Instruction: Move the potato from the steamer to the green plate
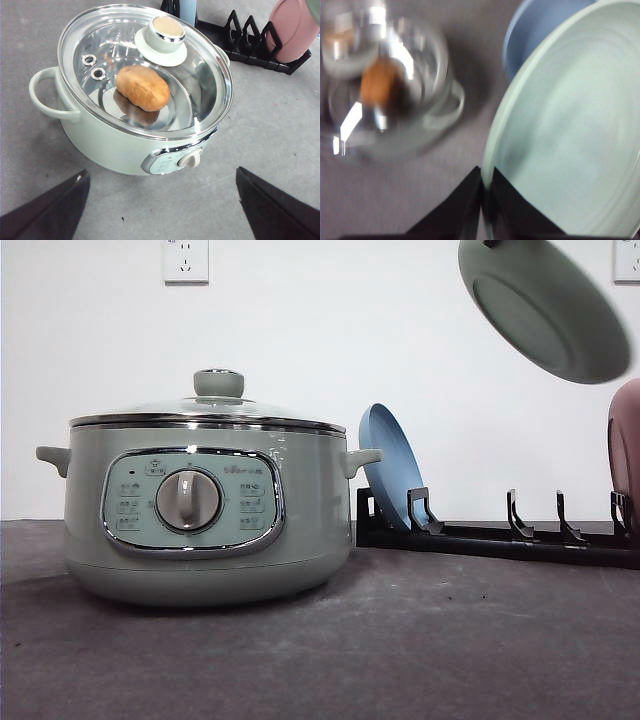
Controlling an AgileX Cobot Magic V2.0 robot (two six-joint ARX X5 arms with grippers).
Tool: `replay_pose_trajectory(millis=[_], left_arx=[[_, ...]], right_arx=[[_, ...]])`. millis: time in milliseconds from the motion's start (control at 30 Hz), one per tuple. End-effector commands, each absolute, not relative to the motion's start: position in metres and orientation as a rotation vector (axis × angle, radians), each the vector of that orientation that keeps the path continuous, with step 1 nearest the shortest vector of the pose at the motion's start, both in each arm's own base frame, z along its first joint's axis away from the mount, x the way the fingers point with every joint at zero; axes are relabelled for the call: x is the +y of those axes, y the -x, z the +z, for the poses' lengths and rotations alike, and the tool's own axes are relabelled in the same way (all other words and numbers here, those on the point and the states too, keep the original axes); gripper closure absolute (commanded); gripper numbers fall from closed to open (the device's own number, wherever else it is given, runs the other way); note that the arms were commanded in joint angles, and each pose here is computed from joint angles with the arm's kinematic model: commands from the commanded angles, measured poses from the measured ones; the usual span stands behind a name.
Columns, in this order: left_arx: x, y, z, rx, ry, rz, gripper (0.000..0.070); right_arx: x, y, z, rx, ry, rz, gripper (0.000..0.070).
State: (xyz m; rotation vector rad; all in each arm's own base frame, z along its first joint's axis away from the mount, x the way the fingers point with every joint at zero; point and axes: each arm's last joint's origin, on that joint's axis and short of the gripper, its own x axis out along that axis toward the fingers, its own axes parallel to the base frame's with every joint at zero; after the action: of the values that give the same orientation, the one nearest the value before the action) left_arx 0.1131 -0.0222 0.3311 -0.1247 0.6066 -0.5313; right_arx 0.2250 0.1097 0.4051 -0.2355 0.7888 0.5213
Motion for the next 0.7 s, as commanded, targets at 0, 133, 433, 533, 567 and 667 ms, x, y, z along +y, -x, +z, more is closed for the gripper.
replay_pose_trajectory(millis=[0,133,433,533,567,667], left_arx=[[-0.022,-0.113,0.338,0.576,0.104,-0.542,0.0105],[-0.022,-0.113,0.338,0.576,0.104,-0.542,0.0105],[-0.022,-0.113,0.338,0.576,0.104,-0.542,0.0105],[-0.022,-0.113,0.338,0.576,0.104,-0.542,0.0105],[-0.022,-0.113,0.338,0.576,0.104,-0.542,0.0105],[-0.022,-0.113,0.338,0.576,0.104,-0.542,0.0105]], right_arx=[[0.12,-0.219,0.4,0.812,0.316,0.54,0.0696],[0.142,-0.203,0.37,0.898,0.429,0.554,0.0696],[0.18,-0.165,0.292,1.023,0.626,0.569,0.0696],[0.188,-0.155,0.274,1.037,0.654,0.589,0.0696],[0.191,-0.151,0.268,1.042,0.665,0.599,0.0696],[0.198,-0.144,0.252,1.053,0.699,0.625,0.0696]])
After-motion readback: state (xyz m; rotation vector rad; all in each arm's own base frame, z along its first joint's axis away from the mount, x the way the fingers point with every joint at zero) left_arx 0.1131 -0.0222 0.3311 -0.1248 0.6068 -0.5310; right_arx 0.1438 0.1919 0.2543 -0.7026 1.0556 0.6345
